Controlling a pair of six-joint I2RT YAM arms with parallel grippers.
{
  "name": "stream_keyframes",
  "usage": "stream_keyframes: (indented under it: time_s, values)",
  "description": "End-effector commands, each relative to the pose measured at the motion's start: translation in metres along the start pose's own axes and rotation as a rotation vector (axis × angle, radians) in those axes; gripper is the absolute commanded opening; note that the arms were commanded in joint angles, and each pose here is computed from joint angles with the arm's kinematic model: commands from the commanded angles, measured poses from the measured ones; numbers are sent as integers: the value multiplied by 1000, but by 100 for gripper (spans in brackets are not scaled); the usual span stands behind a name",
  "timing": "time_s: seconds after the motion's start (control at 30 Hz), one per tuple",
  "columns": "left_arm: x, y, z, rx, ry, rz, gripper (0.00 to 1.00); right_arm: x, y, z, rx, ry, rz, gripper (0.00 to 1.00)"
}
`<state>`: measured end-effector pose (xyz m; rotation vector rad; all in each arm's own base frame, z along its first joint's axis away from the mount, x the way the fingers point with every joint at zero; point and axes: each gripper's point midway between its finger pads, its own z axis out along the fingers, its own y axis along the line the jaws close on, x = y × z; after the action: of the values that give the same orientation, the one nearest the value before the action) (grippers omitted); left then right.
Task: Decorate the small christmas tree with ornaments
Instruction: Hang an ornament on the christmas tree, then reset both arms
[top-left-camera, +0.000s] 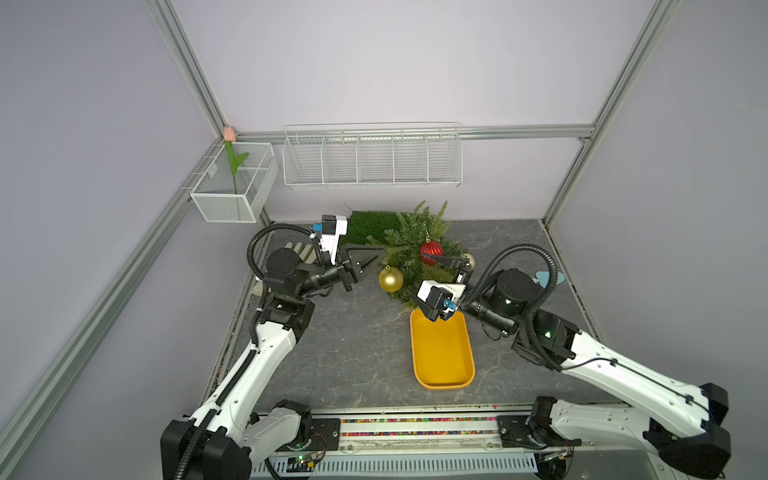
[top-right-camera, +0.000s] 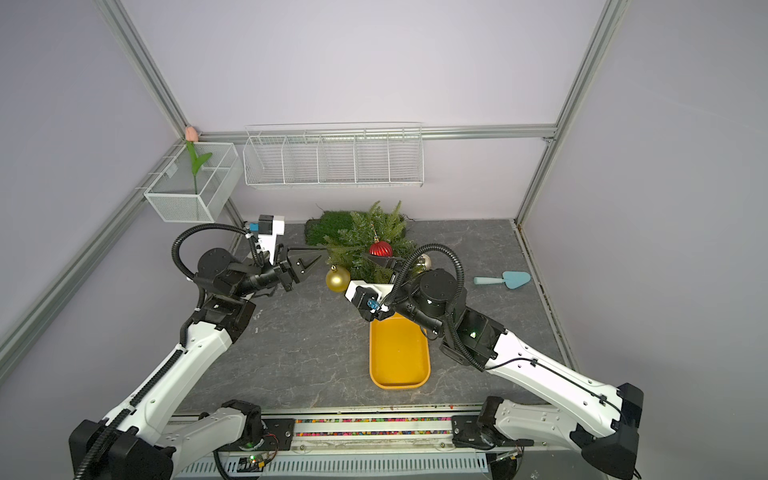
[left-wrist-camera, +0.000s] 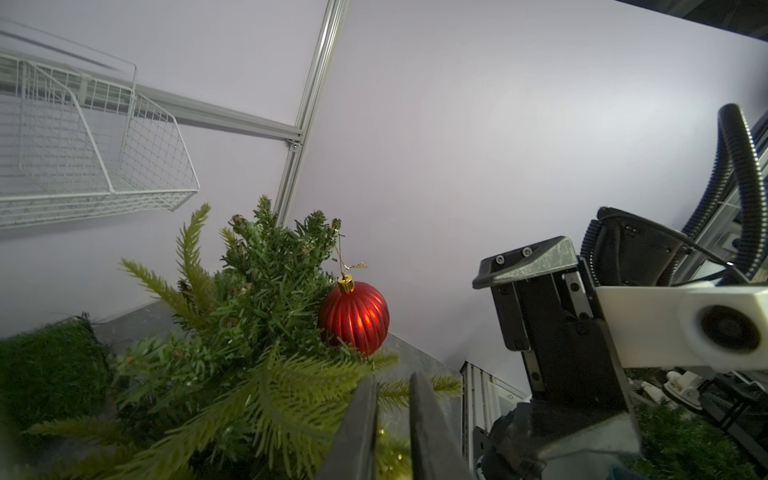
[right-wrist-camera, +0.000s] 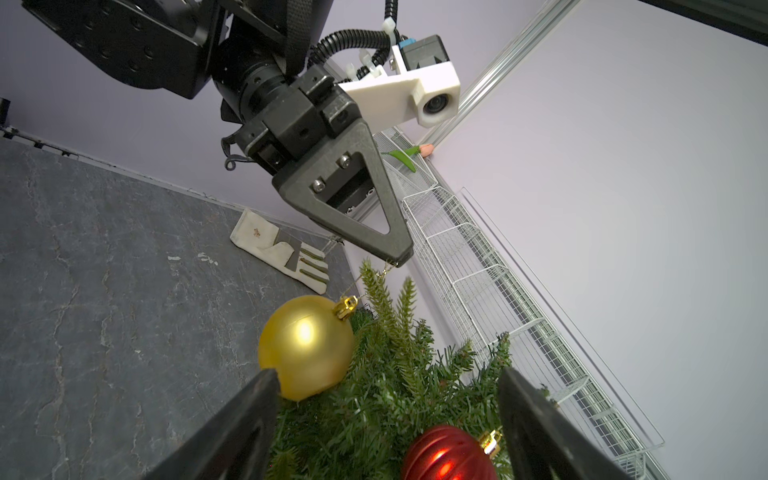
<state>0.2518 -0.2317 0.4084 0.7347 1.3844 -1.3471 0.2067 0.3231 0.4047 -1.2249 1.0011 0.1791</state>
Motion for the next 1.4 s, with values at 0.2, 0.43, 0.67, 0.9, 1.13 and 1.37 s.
stream_keyframes:
  time_s: [0.2, 0.43, 0.67, 0.9, 1.13, 1.37]
  values:
    - [-12, -11, -7, -39, -32, 65, 59, -2, -10, -5, 54, 0, 4, 85]
    - [-20, 6, -23, -254, -61, 144, 87, 23, -58, -19, 284, 119, 84, 88]
    - [-9, 55, -66, -654, -73, 165, 96, 74, -117, -74, 581, 310, 214, 92]
    - [39, 128, -153, -1237, -16, 155, 97, 184, -127, -131, 803, 598, 365, 89]
    - [99, 173, -217, -1586, 47, 280, 97, 307, -79, -184, 949, 781, 549, 89]
    - [158, 229, -235, -1647, 112, 252, 97, 392, -37, -205, 1034, 796, 686, 89]
